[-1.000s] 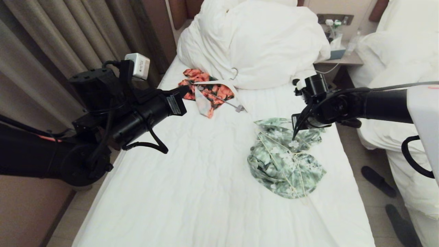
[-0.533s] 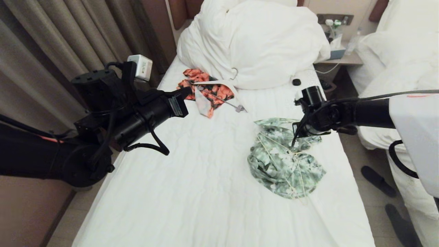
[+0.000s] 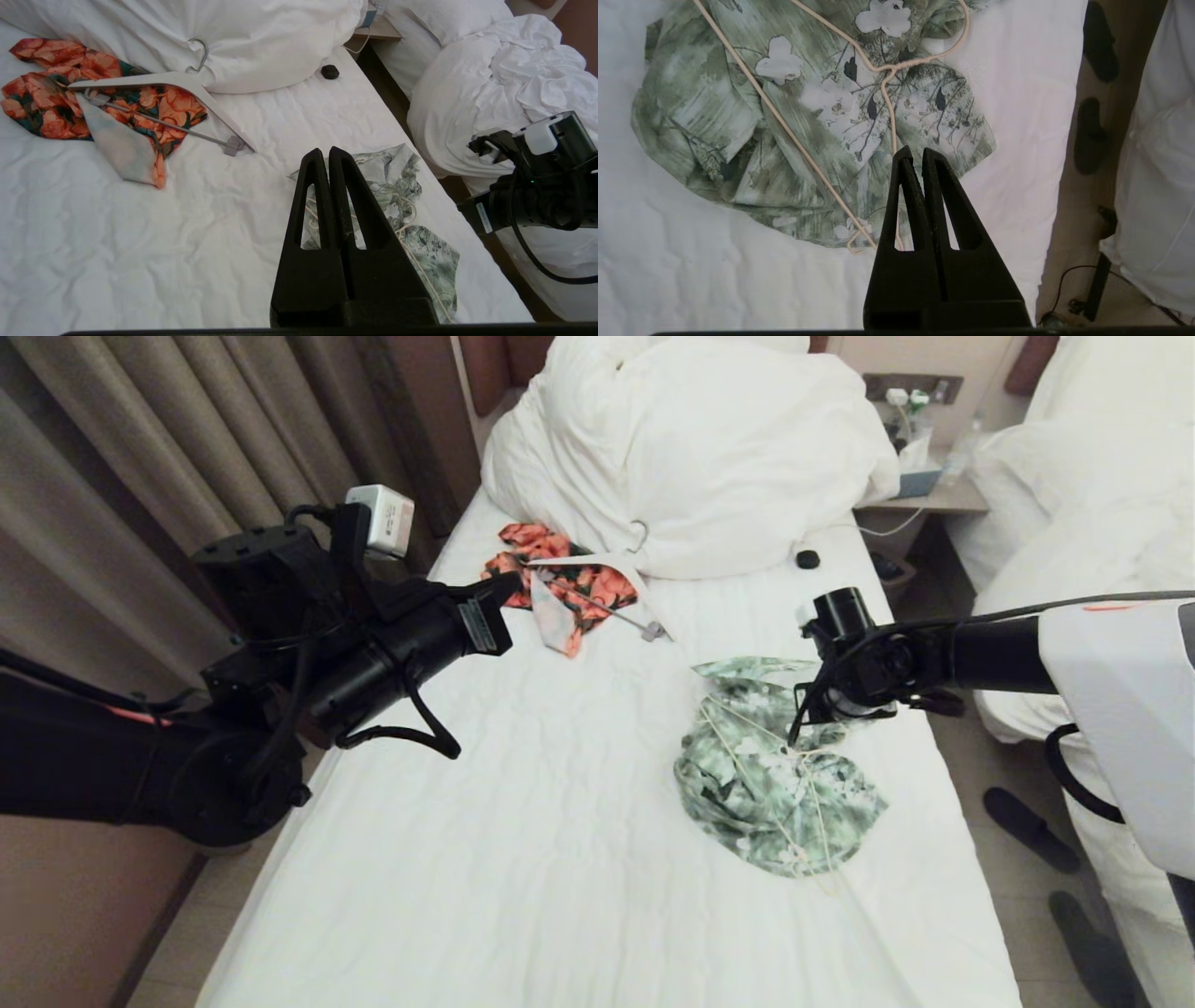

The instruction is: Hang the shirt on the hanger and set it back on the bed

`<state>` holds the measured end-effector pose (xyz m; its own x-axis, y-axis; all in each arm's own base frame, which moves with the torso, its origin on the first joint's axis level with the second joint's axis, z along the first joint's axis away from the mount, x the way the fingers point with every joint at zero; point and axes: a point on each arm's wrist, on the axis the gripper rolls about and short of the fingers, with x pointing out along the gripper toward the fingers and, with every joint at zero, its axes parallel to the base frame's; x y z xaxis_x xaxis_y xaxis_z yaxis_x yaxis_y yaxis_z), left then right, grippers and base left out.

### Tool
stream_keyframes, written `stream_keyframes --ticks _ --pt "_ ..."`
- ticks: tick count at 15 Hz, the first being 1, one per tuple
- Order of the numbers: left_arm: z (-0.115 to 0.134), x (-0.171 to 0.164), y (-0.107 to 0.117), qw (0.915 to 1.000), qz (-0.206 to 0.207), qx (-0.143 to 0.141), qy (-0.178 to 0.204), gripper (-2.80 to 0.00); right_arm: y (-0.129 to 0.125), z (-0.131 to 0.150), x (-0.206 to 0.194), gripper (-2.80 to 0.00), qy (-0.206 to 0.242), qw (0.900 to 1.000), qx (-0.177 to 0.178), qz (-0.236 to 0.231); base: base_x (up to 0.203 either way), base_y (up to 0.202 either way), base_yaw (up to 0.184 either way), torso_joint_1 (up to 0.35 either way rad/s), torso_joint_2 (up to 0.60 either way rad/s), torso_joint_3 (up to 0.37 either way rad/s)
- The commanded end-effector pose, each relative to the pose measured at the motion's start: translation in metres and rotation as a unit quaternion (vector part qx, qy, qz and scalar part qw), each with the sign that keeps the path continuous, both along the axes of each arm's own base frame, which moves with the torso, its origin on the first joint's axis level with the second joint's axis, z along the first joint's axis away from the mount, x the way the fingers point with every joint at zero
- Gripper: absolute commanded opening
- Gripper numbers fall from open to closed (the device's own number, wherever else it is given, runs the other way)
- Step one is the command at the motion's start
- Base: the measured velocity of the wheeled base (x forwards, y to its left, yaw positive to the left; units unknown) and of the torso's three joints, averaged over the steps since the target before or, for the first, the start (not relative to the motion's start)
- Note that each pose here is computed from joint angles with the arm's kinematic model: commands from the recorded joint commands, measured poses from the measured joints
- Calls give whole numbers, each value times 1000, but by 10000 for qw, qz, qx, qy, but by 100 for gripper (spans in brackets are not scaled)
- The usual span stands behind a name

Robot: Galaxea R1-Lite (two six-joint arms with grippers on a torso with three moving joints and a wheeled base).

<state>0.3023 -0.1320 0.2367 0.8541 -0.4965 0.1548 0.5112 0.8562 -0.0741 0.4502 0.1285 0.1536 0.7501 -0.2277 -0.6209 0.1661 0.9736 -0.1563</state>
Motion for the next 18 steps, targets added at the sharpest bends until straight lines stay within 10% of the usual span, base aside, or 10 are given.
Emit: stream_keyframes --ticks 1,12,18 --pt "-1 1 0 10000 24 -15 0 -280 -2 15 -10 -280 -59 10000 53 -24 0 0 0 0 0 0" --pt "-18 -57 35 9824 1771 479 352 -280 -29 83 -160 -280 45 9984 532 180 0 0 0 0 0 0" --pt "-23 -111 67 9755 2074 553 474 -280 -67 103 -264 -280 -416 9967 662 201 0 0 0 0 0 0"
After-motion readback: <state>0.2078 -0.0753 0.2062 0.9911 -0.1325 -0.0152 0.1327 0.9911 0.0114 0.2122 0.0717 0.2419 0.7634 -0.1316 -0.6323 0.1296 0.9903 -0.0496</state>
